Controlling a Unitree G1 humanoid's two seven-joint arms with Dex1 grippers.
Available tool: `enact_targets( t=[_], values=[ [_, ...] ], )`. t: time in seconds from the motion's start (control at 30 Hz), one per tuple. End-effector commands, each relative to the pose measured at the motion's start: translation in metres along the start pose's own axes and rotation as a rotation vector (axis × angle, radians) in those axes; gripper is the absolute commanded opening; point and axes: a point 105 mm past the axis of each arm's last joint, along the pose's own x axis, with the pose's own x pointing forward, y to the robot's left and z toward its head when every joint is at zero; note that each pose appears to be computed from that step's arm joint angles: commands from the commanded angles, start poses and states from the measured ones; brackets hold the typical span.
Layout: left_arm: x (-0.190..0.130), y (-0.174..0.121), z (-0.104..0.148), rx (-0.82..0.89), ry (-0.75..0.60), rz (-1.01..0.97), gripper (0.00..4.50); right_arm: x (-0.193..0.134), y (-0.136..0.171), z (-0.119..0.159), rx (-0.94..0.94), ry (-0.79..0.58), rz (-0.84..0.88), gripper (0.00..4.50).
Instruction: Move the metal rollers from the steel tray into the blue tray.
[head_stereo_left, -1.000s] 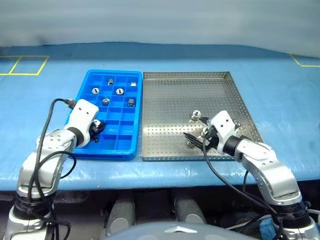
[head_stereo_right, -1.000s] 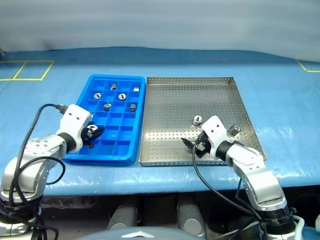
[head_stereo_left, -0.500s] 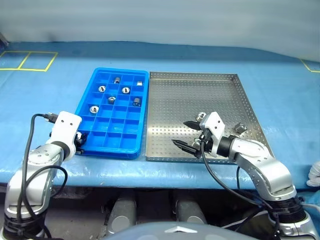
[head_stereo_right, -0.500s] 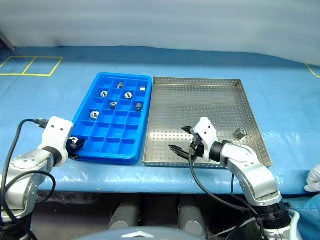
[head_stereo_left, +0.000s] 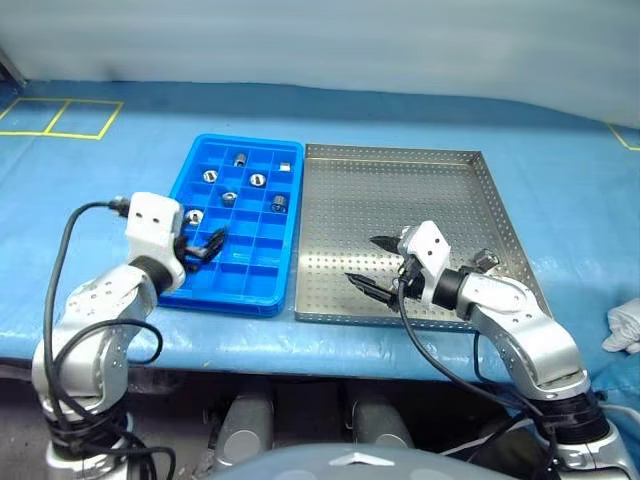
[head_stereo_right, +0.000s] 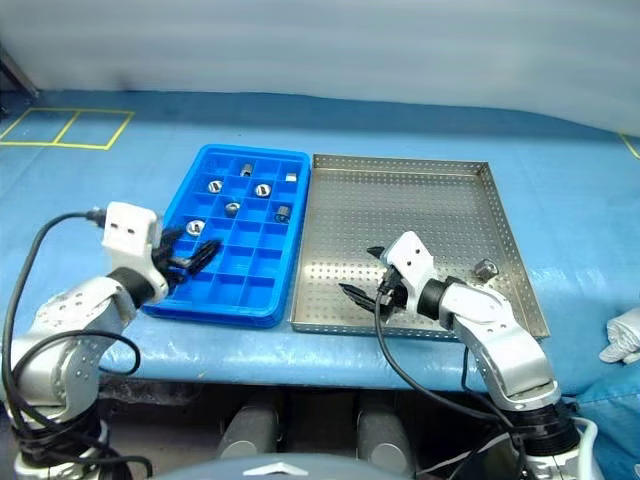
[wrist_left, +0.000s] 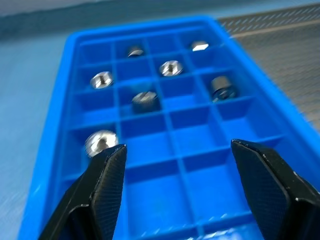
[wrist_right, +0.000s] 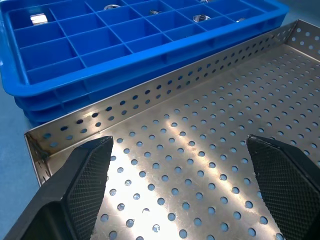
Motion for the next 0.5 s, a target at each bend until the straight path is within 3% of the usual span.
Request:
enact_targets(
  t=[0.03, 0.27, 0.5],
  values=[
    [0.031, -0.046, 0.008, 0.036, -0.045, -0.254, 3.66, -0.013, -0.018, 0.001, -0.08, 0.054, -0.144, 4.5],
    [0.095, -0.127, -0.017, 0.112, 0.033, -0.639, 3.66, -0.055, -0.041, -0.011, -0.133, 0.17, -0.395, 4.5],
    [0.115, -0.168, -0.044, 0.135, 0.138, -0.822, 3.66, -0.08, -0.04, -0.015, -0.114, 0.197, -0.515, 4.5]
  ],
)
